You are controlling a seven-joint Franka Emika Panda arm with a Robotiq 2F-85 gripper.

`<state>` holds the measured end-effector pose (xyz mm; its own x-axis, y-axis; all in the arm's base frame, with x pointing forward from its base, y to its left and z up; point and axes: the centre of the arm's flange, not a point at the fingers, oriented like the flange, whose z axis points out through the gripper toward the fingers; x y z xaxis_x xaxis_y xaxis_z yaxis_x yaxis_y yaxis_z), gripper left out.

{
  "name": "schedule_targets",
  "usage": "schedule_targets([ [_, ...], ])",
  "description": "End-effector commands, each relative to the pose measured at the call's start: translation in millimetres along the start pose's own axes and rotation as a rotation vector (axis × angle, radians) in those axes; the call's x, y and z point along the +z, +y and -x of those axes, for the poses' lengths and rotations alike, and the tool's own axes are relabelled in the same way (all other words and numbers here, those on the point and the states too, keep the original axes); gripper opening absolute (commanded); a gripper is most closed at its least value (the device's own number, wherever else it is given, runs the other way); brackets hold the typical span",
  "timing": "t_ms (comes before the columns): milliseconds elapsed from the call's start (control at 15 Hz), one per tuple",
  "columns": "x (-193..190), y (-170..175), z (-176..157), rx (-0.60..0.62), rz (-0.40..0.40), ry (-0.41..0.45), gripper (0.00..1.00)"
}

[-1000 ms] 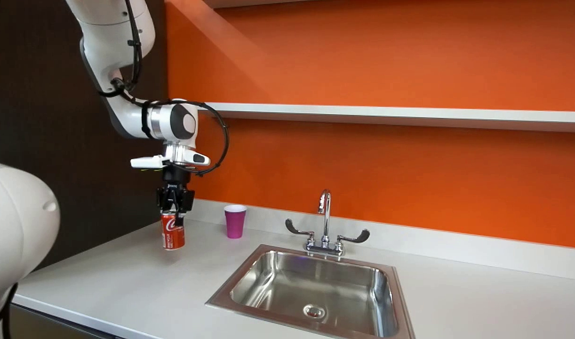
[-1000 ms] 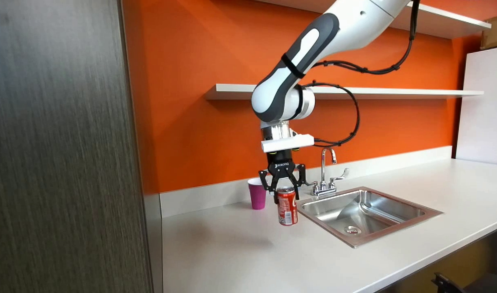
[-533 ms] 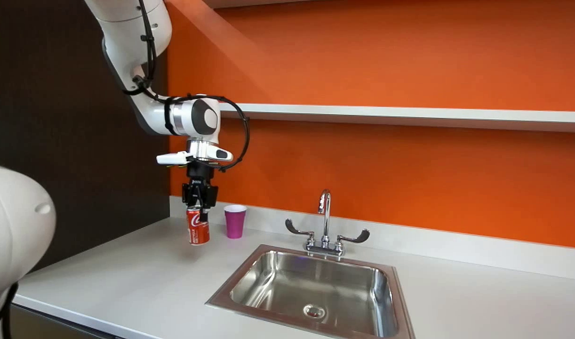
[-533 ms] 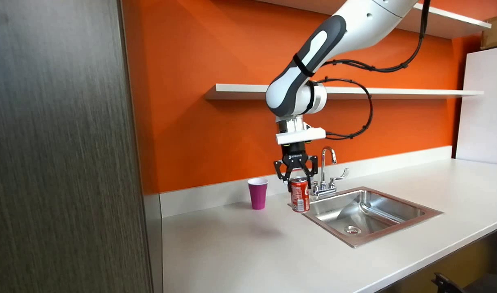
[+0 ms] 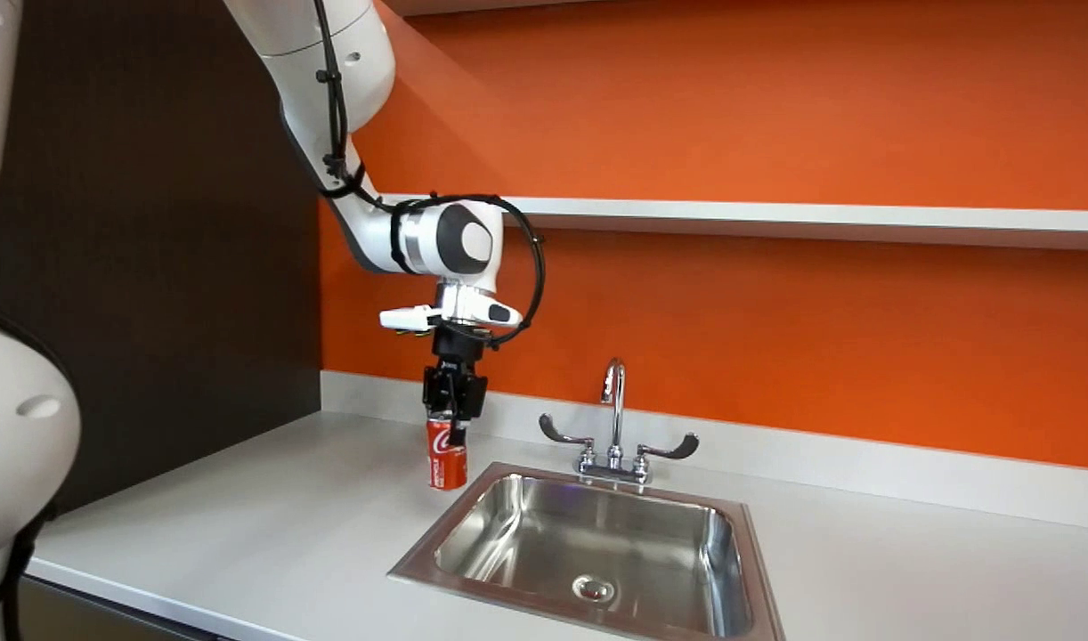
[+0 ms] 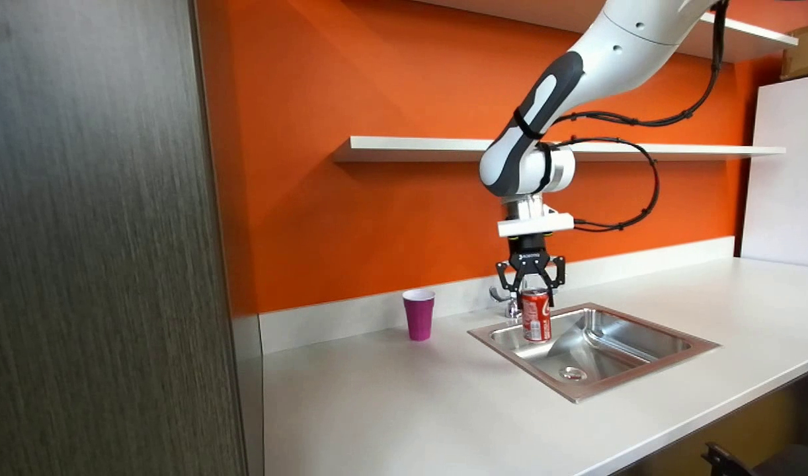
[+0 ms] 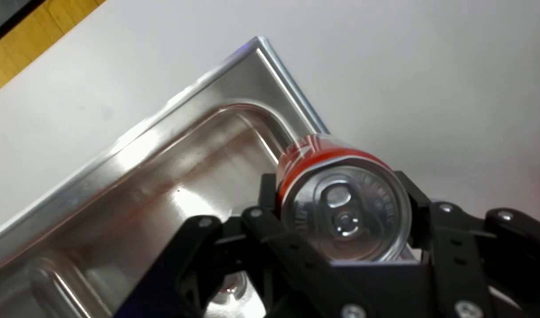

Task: Put the can inside the sink

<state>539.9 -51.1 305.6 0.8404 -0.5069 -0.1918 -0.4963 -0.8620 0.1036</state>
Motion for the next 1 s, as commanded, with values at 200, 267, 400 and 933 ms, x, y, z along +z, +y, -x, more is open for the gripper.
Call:
schedule_targets([
  [200,29,71,-55,0.126,-0.076,-0.052,0.38],
  [267,35,79,-62,0.146,-0.086,-0.057,0.38],
  [400,47,90,-73,0.177,-0.101,-0.07,0.38],
  [933,98,90,-109,0.264,-0.148,-0.096,0.38],
])
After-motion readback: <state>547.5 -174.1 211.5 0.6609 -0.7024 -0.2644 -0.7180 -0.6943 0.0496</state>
